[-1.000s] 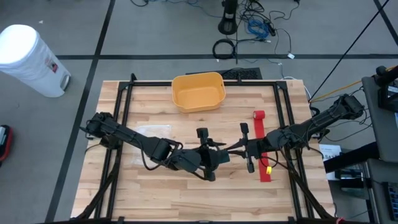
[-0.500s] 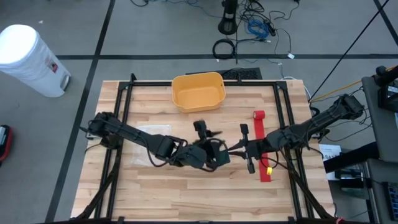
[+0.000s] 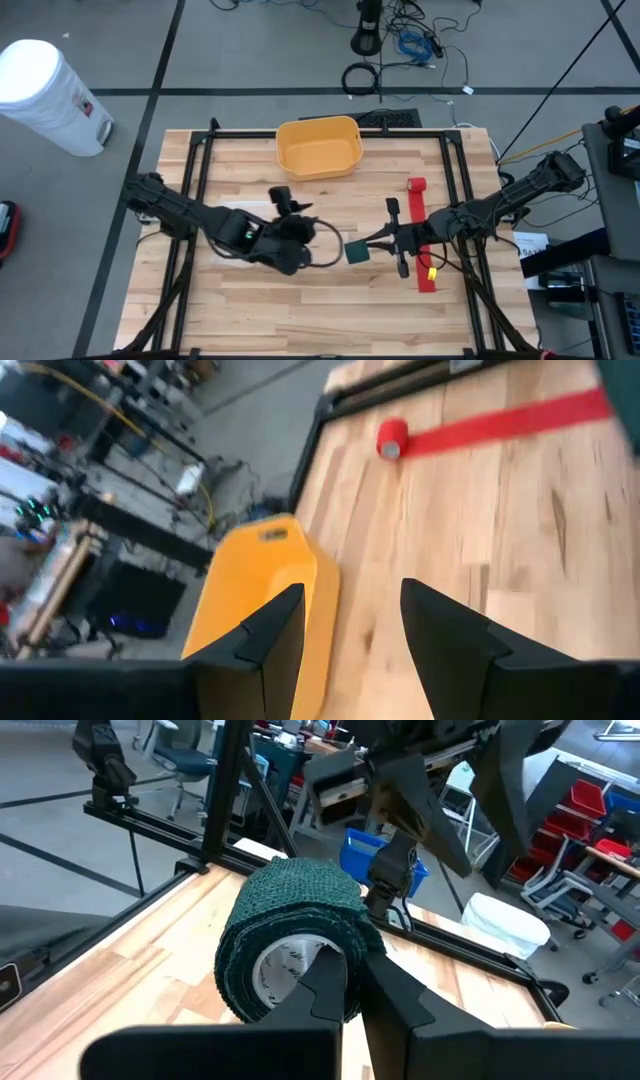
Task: Roll bandage
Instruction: Roll the green bandage
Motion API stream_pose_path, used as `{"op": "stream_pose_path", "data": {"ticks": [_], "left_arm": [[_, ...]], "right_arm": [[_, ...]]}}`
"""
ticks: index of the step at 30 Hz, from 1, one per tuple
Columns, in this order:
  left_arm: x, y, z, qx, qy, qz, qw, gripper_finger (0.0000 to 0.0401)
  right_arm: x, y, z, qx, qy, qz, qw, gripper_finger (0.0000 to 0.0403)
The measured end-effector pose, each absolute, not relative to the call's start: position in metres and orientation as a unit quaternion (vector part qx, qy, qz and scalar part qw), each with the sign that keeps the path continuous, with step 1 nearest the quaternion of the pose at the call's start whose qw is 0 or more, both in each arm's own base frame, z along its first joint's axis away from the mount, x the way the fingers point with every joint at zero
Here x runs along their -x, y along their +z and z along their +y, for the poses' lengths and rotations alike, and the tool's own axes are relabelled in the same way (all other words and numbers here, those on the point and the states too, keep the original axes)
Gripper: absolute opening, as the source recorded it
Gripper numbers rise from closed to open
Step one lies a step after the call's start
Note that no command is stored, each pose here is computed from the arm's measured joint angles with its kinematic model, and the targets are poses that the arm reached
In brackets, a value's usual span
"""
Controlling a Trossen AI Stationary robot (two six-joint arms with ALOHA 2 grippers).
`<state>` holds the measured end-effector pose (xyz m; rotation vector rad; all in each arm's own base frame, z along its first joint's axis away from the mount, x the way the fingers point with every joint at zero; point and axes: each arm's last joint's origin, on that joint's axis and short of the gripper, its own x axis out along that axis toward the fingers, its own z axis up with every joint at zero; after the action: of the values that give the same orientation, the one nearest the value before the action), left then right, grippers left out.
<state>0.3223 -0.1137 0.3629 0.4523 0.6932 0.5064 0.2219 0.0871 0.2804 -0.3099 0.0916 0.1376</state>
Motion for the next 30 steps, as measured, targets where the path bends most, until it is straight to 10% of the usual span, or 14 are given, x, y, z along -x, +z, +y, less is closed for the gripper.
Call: {"op": "stream_pose_path", "data": {"ticks": [16,30], "left_arm": [[-0.223,0.275,-0.110,-0.109,0.311,0.245,0.912,0.0173],[-0.229,0.262,-0.097,-0.064,0.309,0.249,0.916,0.0173]], "right_arm": [[-0.221,0.280,0.089,0.148,0.071,0.046,0.985,0.0011],[-0.237,0.254,0.085,0.128,0.055,0.126,0.982,0.0011]]}}
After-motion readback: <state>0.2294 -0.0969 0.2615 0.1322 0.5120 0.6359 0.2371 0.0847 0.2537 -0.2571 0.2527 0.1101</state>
